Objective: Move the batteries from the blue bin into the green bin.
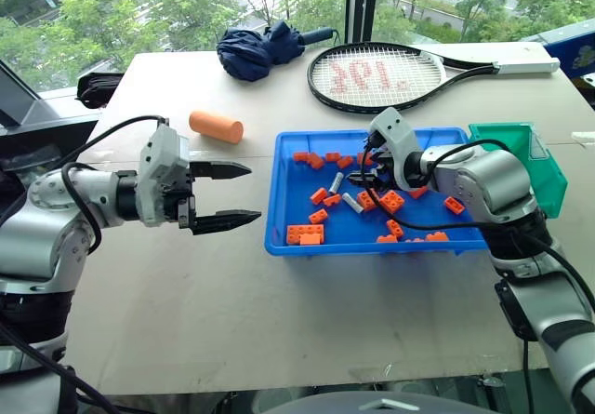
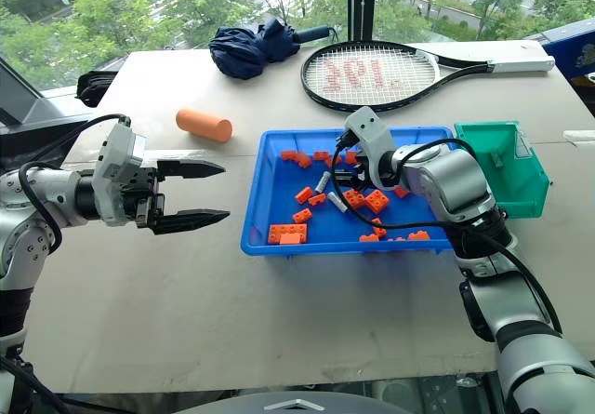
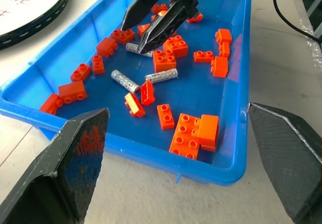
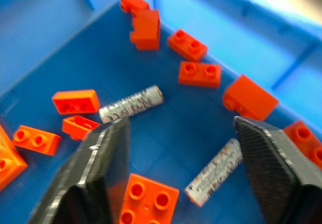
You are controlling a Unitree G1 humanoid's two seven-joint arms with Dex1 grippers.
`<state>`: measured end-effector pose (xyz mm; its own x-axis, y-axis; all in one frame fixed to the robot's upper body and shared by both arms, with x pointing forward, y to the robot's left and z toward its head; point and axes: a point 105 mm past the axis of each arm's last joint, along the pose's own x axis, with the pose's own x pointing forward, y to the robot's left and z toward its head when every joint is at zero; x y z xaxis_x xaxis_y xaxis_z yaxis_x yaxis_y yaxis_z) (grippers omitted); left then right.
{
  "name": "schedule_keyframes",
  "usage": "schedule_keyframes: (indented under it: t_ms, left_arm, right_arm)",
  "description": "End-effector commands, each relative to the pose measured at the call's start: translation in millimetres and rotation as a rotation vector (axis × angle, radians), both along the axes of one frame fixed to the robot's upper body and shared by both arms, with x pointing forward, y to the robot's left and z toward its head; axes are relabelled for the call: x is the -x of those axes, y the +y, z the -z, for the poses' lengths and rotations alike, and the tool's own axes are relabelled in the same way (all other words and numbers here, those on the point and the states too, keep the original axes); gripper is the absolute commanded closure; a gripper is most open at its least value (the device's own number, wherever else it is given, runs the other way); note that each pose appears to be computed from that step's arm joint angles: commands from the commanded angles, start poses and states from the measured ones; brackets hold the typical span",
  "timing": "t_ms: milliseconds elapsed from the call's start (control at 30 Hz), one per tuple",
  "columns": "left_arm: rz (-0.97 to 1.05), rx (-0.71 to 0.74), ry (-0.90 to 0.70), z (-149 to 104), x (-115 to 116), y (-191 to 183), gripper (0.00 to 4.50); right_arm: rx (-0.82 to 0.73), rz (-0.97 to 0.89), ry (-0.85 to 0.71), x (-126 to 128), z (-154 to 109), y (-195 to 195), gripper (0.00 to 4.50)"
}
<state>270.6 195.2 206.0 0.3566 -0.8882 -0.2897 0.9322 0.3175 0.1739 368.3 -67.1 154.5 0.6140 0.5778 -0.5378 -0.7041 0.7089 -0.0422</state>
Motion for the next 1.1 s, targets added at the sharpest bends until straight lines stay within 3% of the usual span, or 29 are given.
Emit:
schedule_keyframes:
  t_ms: [33, 100, 133, 400, 533, 567, 600, 900, 1033, 1100]
  left_arm:
    - [0.007, -0.002, -0.071, -16, 1, -2, 0.00]
    - [0.009, 0.001, -0.076, -18, 1, -3, 0.00]
    - [0.010, 0.001, -0.078, -18, 0, -3, 0.00]
    - [0.016, -0.001, -0.086, -21, 0, -4, 0.00]
    - [0.016, -0.003, -0.084, -21, 0, -4, 0.00]
    - [0.016, -0.003, -0.084, -21, 0, -4, 0.00]
    - [0.017, -0.003, -0.084, -21, -1, -4, 0.00]
    - [0.017, -0.002, -0.086, -22, -1, -4, 0.00]
    - [0.014, -0.002, -0.087, -22, -1, -4, 0.00]
    - [0.011, -0.001, -0.088, -22, -2, -4, 0.00]
  right_arm:
    - [-0.003, 0.017, -0.026, -2, -8, 0, 3.29]
    - [0.016, 0.032, -0.013, -3, -1, -2, 4.28]
    - [0.027, 0.039, -0.012, -4, 2, -4, 4.44]
    - [0.050, 0.055, -0.024, -7, 6, -8, 4.44]
    - [0.041, 0.083, -0.033, -11, 5, -11, 2.64]
    - [0.039, 0.085, -0.033, -12, 5, -11, 2.51]
    - [0.037, 0.087, -0.029, -12, 5, -11, 1.87]
    - [0.025, 0.105, 0.033, -13, 23, -8, 1.87]
    - [0.025, 0.116, 0.038, -17, 27, -9, 3.78]
    - [-0.029, 0.146, 0.047, -20, 22, -8, 4.47]
